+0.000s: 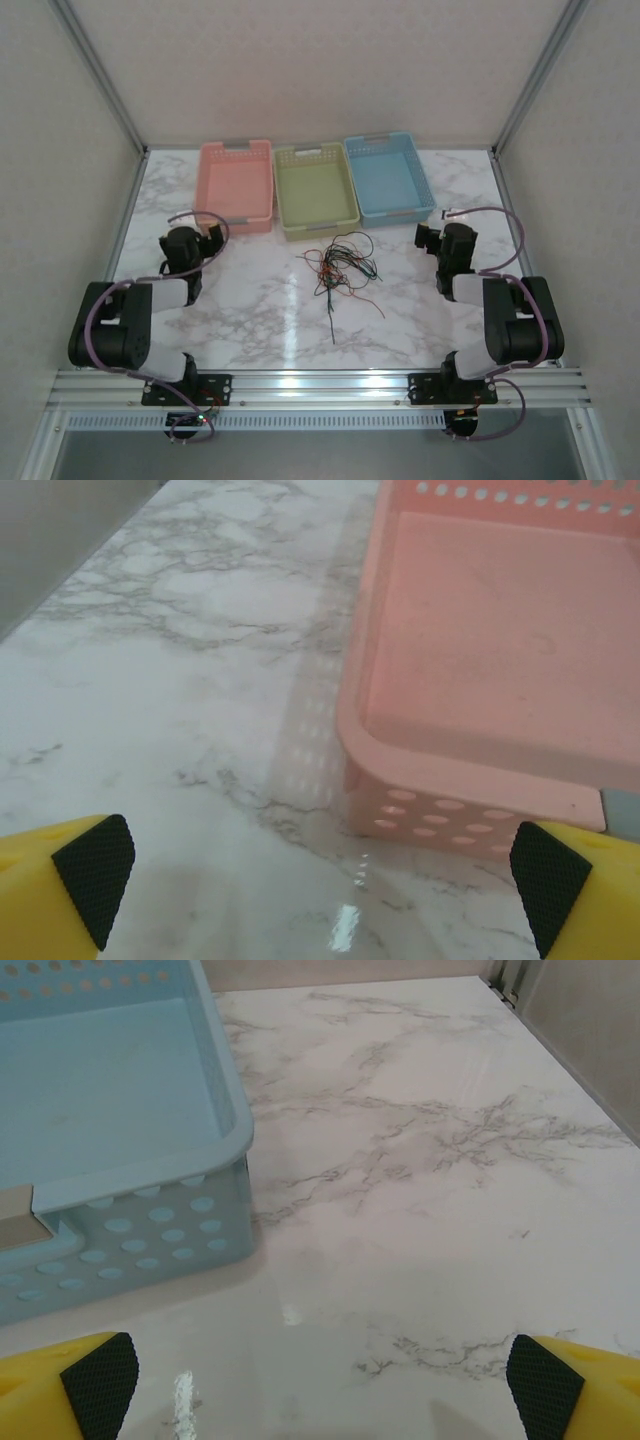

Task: Untangle the cables

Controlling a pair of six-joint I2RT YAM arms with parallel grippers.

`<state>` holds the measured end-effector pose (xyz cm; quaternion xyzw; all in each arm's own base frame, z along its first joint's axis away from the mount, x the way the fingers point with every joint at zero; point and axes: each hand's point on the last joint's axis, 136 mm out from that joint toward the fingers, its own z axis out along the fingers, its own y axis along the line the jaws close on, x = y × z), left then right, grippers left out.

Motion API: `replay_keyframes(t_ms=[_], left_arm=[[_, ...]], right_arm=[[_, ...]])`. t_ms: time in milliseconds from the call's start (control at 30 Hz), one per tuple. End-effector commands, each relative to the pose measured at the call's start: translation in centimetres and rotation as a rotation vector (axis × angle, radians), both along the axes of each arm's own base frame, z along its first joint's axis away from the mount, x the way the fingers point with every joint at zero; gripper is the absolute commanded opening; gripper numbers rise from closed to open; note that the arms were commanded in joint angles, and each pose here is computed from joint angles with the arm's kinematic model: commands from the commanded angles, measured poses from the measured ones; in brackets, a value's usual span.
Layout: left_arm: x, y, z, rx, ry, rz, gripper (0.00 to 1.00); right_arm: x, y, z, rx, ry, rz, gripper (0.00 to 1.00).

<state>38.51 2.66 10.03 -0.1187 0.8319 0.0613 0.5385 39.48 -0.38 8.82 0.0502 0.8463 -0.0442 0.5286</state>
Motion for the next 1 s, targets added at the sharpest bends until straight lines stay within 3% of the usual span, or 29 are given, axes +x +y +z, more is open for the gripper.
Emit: replay_keyframes(t_ms=[0,100,233,367,567,633,800,967], left_arm=[[-0.6,2.3,5.9,-0.054,-0.04,0.177,1.0],[-2.0,1.9,8.4,-0.13,-0.073,0.172,1.0],[-4.1,0.0,10.9,-0.28,-0.072,0.106,1.0],[-6.0,-4.1,12.3,-0.435,0.055,-0.067,1.0],[-10.0,-10.0,14.1,-0.624,0.251,-0.338,1.0],[-11.4,-11.2,14.5,-0.656,0.288,-0.402,0.95],[-14.2,-12.1,14.5,-0.698,0.308,-0.451,0.95],[-16.8,-12.4,15.5,-0.635,0.352,-0.523,0.95]], right_arm=[[0.4,-0.4,2.6,-0.002,0.015,-0.052,0.96],[-0.3,-0.3,5.4,0.061,-0.014,-0.074,0.96],[-1.8,0.9,6.9,0.184,0.123,-0.086,0.91],[-4.8,3.4,8.3,0.313,0.217,-0.013,0.9],[-9.1,9.1,11.3,0.474,0.35,0.257,0.81],[-10.3,11.1,11.8,0.504,0.383,0.35,0.79],[-11.6,15.7,11.1,0.536,0.469,0.527,0.76],[-11.2,17.6,8.6,0.437,0.566,0.553,0.65]])
